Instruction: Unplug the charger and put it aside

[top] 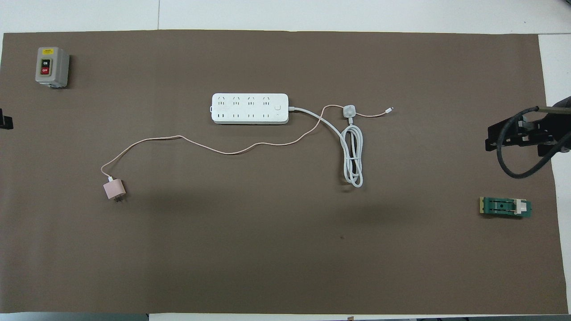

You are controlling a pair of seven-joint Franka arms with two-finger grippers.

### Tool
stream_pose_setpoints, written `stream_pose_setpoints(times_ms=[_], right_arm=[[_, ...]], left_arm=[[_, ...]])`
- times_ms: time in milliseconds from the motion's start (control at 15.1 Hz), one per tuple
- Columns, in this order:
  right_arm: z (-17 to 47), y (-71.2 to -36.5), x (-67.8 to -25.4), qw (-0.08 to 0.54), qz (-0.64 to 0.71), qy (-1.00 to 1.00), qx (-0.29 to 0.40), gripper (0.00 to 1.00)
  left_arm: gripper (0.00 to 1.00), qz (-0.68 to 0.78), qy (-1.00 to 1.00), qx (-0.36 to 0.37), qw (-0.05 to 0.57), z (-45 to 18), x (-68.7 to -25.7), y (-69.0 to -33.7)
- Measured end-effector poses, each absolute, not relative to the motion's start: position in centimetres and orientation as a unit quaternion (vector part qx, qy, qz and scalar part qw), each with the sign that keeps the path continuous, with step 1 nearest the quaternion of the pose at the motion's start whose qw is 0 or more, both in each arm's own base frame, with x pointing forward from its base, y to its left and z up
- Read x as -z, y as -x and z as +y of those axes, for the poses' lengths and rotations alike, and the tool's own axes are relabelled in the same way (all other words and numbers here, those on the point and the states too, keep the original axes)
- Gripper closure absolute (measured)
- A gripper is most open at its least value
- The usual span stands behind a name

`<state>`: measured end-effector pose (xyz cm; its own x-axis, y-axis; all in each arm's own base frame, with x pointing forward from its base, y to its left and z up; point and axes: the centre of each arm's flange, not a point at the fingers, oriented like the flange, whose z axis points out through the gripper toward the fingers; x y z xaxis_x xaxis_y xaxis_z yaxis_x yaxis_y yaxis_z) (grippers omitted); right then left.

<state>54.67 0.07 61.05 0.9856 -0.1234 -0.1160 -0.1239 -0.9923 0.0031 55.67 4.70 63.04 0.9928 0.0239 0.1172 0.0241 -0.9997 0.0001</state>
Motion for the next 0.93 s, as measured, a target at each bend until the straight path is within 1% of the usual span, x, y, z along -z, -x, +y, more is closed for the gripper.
stream_pose_setpoints(times_ms=[597,928], right_arm=[[0.4,-54.7,-61.5,0.001,0.021,0.998,-0.052,0.00],[0.5,-54.8,-61.5,0.001,0.020,0.999,-0.049,0.00]], left_arm=[[0.00,0.057,0.998,0.003,-0.004,-3.1,-62.0,-54.6],[0.00,0.073,0.997,-0.011,-0.003,-4.8,-61.0,-54.1]])
